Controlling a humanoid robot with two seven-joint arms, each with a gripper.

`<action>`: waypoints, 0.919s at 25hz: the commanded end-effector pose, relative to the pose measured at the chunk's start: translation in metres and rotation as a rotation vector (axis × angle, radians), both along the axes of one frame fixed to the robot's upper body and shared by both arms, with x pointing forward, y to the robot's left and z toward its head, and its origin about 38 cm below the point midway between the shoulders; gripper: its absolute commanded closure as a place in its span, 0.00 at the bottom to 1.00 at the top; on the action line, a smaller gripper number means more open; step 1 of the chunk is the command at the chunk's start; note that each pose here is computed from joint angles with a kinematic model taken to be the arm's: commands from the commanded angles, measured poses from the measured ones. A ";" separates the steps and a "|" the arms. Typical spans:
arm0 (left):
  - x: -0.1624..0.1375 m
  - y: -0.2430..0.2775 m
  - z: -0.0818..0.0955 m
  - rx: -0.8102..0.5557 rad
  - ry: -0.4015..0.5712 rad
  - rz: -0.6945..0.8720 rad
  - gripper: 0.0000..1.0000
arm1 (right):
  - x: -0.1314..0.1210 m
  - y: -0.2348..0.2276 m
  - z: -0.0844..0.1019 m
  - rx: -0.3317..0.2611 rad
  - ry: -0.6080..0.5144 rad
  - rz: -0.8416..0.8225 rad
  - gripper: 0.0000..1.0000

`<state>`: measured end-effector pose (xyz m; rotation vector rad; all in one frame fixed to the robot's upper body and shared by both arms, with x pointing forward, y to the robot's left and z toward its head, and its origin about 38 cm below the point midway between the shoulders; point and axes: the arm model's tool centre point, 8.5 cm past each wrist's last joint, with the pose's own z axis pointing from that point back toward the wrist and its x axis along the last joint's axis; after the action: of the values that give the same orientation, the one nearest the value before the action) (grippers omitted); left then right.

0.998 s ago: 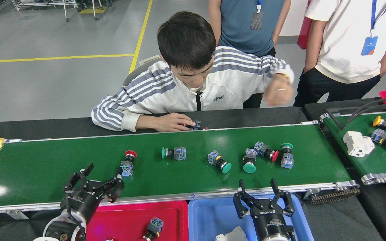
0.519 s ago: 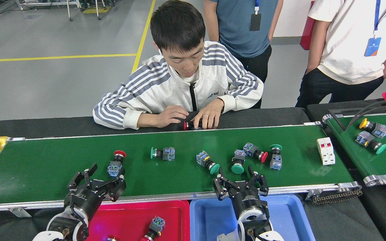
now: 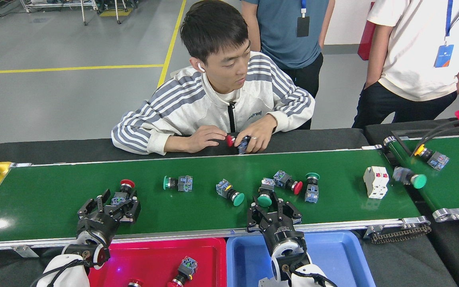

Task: Pick switch part from conveyor to tray
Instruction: 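Grasp a red-cap switch with left gripper, green-cap with right, then drop the held switches into the red and blue trays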

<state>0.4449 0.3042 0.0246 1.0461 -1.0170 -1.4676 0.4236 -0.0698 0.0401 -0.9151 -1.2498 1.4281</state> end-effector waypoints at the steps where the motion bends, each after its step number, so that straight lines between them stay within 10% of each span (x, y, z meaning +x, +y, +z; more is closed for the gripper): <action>1: -0.006 -0.007 0.004 -0.014 -0.049 -0.042 0.95 | -0.005 0.011 0.019 0.023 -0.058 0.079 0.98; 7: -0.092 -0.042 0.022 -0.078 -0.088 -0.512 0.90 | -0.078 0.042 0.028 0.066 -0.119 0.381 0.98; 9: -0.136 -0.051 0.021 -0.109 -0.062 -0.659 0.67 | -0.103 0.057 0.026 0.076 -0.120 0.479 0.92; 11: -0.158 -0.049 0.019 -0.118 -0.056 -0.659 0.13 | -0.118 0.073 0.022 0.070 -0.112 0.543 0.04; 12: -0.159 -0.045 0.017 -0.116 -0.052 -0.624 0.01 | -0.125 0.081 0.020 0.070 -0.106 0.571 0.01; 18: -0.153 -0.033 0.017 -0.101 -0.065 -0.523 0.00 | -0.127 0.083 0.022 0.083 -0.107 0.576 0.01; 23: -0.139 0.038 0.025 -0.011 -0.149 0.081 0.00 | -0.096 -0.001 0.024 0.132 -0.154 0.158 0.01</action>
<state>0.3018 0.3162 0.0404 1.0388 -1.2151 -1.4990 0.3212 -0.0516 0.0588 -0.7768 -1.5854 1.5193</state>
